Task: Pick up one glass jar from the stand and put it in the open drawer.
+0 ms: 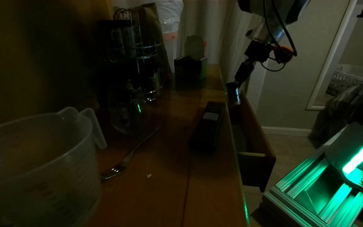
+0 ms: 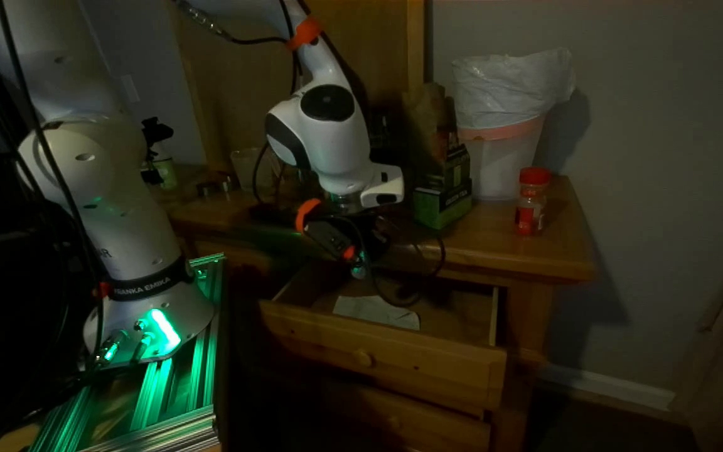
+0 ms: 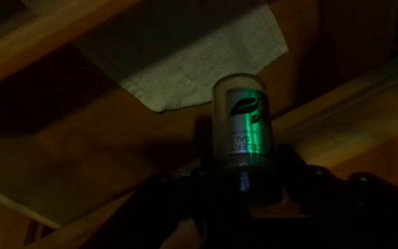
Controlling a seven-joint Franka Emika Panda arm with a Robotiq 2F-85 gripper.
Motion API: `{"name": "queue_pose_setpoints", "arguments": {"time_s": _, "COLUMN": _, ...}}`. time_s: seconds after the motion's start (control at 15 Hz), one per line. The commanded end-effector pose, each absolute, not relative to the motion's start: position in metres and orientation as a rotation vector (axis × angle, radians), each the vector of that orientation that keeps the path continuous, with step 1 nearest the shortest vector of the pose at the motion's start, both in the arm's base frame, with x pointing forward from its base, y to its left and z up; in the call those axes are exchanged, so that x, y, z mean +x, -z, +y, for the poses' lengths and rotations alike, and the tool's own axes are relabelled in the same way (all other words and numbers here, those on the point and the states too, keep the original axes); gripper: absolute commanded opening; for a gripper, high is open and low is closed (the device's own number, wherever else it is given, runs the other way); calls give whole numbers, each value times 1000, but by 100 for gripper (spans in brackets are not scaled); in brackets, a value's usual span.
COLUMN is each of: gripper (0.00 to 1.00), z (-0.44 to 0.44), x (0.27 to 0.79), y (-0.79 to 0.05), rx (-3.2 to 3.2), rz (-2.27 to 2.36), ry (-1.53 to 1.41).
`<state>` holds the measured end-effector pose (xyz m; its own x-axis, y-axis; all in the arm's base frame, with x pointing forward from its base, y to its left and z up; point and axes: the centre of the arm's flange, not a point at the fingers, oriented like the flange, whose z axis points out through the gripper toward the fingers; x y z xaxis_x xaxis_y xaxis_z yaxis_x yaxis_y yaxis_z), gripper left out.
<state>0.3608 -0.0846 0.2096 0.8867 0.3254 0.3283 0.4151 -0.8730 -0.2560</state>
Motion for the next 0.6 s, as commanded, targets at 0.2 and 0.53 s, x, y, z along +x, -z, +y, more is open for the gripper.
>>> {"name": "queue_pose_setpoints", "arguments": {"time_s": 0.2, "gripper": 23, "z": -113, "x": 338, "y": -160, "rx": -2808, "rz": -422, "ry": 391}}
{"name": "queue_pose_setpoints", "arguments": {"time_s": 0.53, "gripper": 23, "z": -111, "x": 329, "y": -173, "rx": -2679, "rz": -376, "ry": 487}}
